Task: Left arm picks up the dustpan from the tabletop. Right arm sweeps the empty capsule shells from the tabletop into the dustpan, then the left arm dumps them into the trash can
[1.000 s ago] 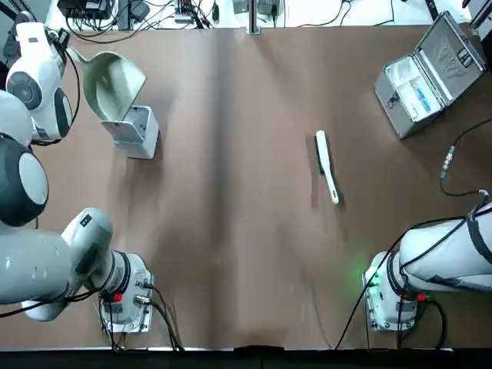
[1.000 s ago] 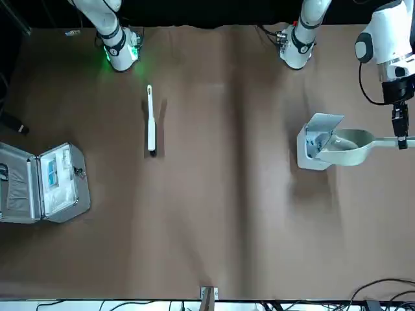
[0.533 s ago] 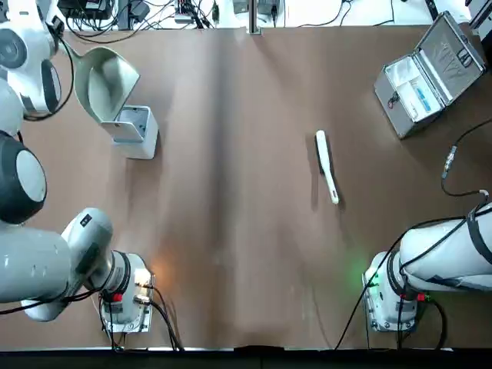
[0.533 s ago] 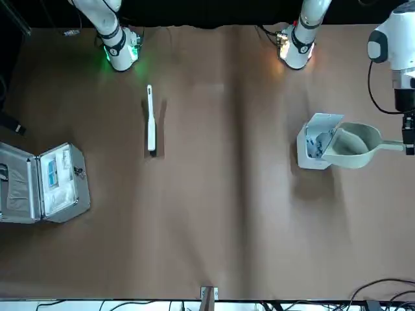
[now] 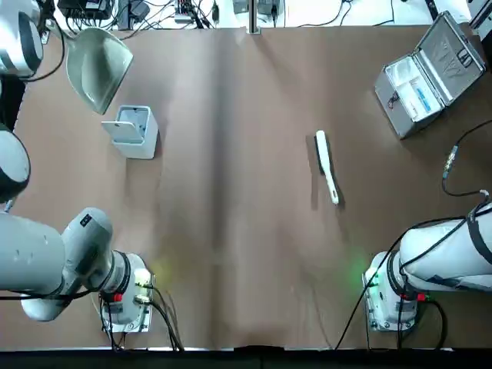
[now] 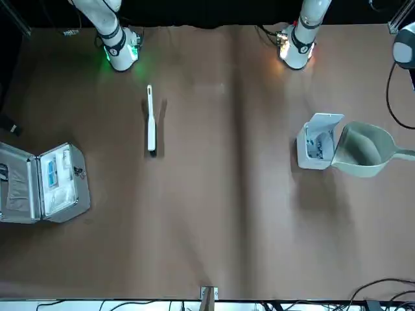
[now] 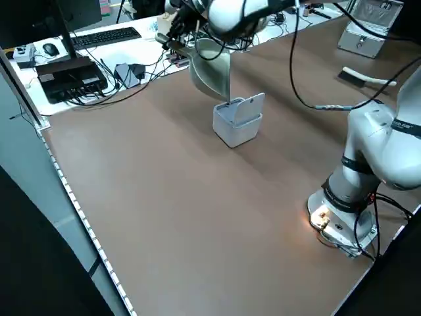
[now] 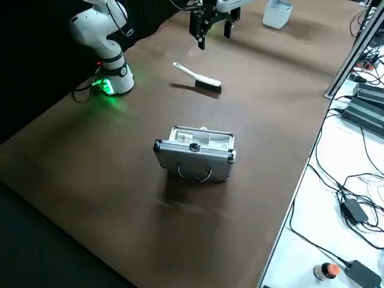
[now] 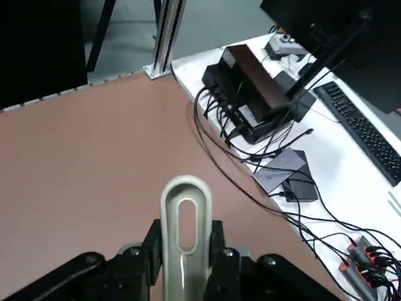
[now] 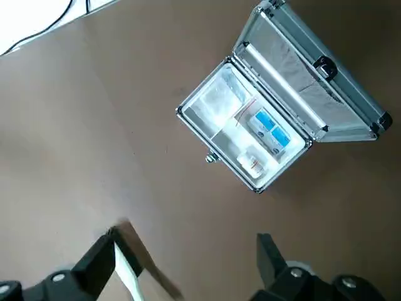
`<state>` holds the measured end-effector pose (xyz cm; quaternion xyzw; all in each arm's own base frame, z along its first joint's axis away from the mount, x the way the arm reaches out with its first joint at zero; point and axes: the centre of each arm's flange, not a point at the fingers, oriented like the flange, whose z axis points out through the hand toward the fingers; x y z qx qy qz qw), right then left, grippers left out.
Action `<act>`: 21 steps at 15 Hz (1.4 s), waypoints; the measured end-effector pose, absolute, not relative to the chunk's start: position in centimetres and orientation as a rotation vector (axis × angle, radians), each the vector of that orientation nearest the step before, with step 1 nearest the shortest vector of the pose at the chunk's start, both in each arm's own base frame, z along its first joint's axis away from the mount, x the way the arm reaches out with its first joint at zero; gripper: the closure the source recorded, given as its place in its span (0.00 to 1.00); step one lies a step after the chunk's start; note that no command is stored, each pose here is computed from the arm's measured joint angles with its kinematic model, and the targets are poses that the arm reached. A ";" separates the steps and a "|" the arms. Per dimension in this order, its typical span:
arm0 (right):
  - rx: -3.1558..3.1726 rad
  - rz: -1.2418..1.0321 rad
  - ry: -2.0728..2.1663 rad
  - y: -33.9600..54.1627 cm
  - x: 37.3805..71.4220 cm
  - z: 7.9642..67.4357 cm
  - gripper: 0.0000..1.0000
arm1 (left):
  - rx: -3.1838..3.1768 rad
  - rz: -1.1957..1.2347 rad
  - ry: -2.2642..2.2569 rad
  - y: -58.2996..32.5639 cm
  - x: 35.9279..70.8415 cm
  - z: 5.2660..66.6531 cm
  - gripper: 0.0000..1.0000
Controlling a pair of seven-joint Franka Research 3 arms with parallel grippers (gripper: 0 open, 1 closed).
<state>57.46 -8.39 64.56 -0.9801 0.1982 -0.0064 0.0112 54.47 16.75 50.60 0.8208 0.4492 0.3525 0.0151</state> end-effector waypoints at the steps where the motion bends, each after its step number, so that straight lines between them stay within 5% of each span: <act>1: -3.057 -0.023 0.620 -8.5 57.5 64.7 0.00 | 2.570 1.053 1.406 17.6 55.2 51.0 0.67; 10: -3.054 -0.029 0.637 -9.1 57.4 64.8 0.00 | 2.613 0.706 1.490 23.6 61.0 50.6 0.67; 21: -2.980 0.007 0.605 -7.9 57.8 64.1 0.00 | 2.394 0.481 1.864 25.8 66.7 42.9 0.67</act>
